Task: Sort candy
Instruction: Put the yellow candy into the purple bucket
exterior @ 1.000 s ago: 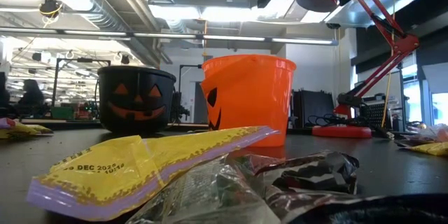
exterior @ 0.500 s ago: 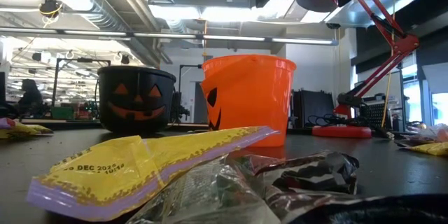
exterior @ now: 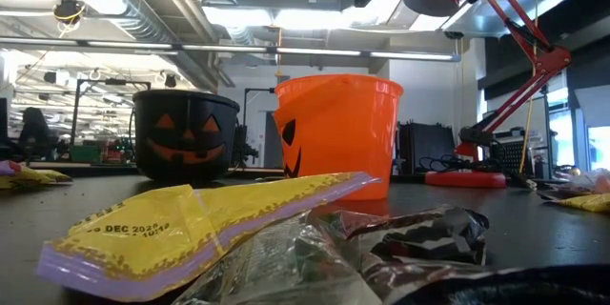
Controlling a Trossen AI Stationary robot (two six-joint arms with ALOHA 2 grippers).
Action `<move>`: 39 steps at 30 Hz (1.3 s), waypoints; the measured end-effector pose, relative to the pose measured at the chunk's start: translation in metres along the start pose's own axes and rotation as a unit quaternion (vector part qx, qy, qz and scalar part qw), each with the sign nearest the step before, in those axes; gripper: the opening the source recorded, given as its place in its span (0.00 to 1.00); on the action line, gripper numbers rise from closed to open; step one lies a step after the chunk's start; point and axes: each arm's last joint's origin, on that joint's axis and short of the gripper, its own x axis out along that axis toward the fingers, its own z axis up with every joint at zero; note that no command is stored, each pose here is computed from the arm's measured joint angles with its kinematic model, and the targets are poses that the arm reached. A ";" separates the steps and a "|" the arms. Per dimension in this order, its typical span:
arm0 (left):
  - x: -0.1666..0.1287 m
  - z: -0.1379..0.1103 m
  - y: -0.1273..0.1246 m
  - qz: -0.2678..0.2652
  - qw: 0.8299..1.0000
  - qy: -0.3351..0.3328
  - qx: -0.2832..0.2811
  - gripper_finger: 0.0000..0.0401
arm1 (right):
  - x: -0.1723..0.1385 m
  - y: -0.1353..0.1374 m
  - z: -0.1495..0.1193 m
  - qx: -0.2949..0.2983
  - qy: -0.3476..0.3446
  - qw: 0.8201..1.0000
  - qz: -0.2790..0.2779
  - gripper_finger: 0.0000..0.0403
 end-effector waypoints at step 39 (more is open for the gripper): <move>0.000 -0.037 0.017 0.012 0.995 0.093 -0.034 0.32 | -0.123 0.138 0.031 -0.071 0.216 0.947 0.227 0.00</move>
